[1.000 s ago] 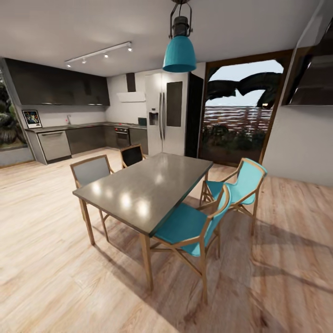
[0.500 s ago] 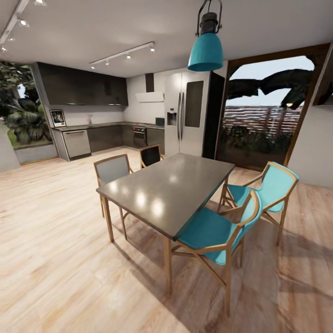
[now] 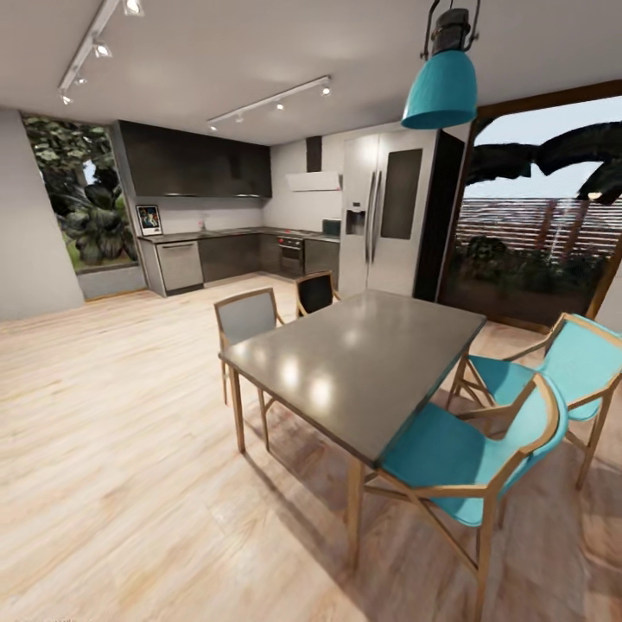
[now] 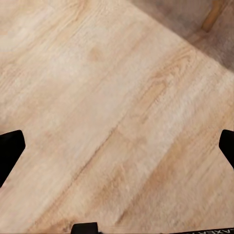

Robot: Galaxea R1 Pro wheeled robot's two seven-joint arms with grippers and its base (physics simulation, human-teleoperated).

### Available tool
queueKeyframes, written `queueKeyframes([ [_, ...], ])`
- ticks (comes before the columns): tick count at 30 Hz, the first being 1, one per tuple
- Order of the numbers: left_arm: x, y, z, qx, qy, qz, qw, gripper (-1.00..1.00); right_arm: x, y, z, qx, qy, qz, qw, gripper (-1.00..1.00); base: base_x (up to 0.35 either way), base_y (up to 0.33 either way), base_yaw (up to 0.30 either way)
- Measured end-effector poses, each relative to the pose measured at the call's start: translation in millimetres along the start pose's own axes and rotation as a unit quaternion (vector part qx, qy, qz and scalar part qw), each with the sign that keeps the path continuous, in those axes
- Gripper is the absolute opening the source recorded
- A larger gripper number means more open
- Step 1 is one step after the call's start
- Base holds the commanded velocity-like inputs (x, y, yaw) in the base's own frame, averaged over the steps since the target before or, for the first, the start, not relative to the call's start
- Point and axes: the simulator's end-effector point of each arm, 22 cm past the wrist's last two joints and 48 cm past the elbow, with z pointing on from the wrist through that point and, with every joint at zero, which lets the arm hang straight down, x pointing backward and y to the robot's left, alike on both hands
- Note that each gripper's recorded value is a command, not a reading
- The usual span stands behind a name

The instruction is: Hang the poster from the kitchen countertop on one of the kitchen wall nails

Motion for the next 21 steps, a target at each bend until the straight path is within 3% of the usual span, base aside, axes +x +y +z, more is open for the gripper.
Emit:
queueKeyframes([
  [17,-0.3,0.7,0.0,-0.001,0.000,-0.003,1.0000,1.00,-1.8,7.6,-0.5,-0.004,-0.001,0.003,1.0000,1.00,0.242,0.232,0.290],
  [21,-0.3,0.6,0.1,-0.001,0.001,-0.003,1.0000,1.00,3.2,8.8,-1.2,-0.007,0.005,0.002,1.0000,1.00,0.261,0.237,0.113],
])
